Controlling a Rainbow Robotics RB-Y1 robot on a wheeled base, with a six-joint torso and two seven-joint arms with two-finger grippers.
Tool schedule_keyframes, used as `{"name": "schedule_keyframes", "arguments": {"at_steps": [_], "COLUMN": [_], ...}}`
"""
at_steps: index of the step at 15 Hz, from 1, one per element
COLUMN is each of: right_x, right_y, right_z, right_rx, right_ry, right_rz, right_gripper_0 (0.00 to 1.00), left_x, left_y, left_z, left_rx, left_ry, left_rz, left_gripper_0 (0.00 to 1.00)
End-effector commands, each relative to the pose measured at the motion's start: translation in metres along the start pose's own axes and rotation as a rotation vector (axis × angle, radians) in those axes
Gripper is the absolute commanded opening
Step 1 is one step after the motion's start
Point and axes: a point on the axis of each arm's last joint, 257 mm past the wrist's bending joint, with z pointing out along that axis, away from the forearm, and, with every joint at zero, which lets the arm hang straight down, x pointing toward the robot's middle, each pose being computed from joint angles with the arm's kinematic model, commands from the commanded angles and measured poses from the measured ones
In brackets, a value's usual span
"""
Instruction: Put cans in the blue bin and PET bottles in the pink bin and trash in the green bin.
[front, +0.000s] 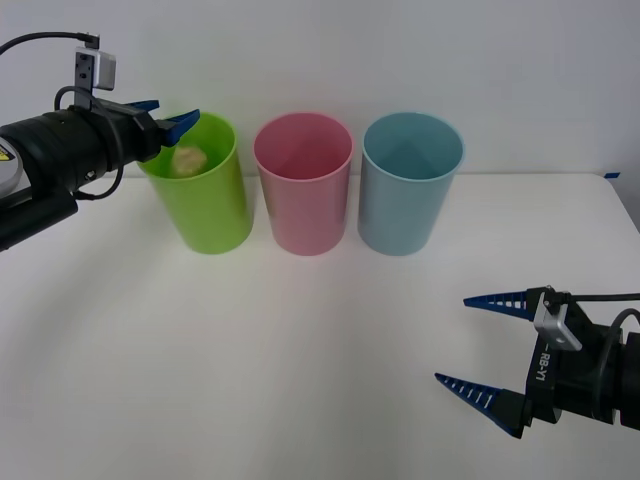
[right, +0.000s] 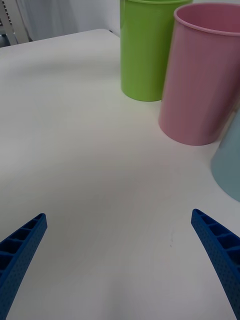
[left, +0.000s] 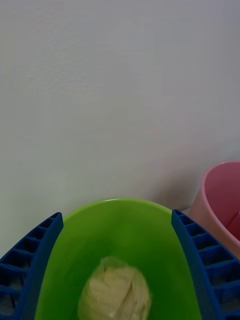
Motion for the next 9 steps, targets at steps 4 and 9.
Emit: {"name": "schedule_keyframes", "arguments": {"at_steps": [4,9], "right_x": [0.0000,0.0000], "right_y": [0.0000,0.0000], "right_z": [0.0000,0.0000], "right_rx": [0.000,0.000], "right_ry": [0.000,0.000], "right_rz": [0.000,0.000], "right_gripper_0": [1.00,1.00], "left_x": [-0.0070,-0.0115], "left_y": [0.0004,-0.0011], "left_z": [0.0013,0.0019], "left_rx": [-0.004,-0.001], "left_ry": [-0.013,-0.022], "left_rz": [0.005,0.005], "left_gripper_0": [1.00,1.00]}}
